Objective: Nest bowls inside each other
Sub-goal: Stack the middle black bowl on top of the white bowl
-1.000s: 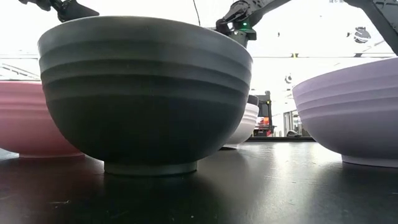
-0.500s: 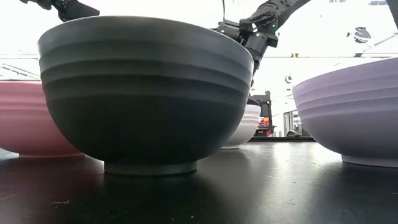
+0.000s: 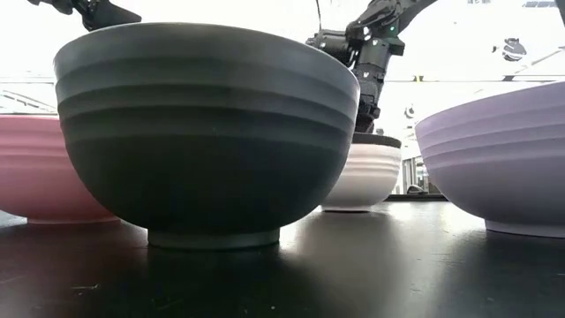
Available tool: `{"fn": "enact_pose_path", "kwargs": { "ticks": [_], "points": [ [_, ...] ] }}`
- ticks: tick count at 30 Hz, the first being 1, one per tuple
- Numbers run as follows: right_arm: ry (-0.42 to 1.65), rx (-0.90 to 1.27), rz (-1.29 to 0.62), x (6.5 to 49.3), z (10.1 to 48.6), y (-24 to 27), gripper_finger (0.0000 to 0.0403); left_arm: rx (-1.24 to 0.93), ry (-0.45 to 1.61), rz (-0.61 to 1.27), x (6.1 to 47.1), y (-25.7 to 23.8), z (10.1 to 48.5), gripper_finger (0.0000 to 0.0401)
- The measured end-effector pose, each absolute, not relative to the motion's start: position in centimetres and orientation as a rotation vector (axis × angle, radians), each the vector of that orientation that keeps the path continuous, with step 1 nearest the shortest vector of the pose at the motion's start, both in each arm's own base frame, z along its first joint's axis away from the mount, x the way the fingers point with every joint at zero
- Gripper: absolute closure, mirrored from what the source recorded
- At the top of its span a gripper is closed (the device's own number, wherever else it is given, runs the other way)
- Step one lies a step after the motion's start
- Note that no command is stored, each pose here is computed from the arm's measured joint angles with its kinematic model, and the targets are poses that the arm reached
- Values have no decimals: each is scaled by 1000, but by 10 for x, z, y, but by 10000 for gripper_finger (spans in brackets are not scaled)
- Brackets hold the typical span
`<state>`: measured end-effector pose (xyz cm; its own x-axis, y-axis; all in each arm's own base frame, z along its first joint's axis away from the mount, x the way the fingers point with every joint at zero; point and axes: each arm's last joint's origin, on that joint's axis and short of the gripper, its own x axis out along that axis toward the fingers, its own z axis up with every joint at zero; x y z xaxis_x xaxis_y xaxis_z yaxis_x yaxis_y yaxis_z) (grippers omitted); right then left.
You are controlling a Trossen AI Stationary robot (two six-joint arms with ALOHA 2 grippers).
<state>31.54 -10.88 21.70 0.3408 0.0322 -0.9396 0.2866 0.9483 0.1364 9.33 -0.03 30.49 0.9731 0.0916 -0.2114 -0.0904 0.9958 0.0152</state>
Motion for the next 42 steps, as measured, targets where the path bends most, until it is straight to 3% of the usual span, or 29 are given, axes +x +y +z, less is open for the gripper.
{"fn": "enact_pose_path", "kwargs": {
  "ticks": [9,42],
  "points": [
    [1230,295,-182,302,234,-105,403,-4,213,99,93,0,305,89],
    [1294,305,-164,314,212,-102,403,-13,214,90,93,0,305,89]
  ]
}}
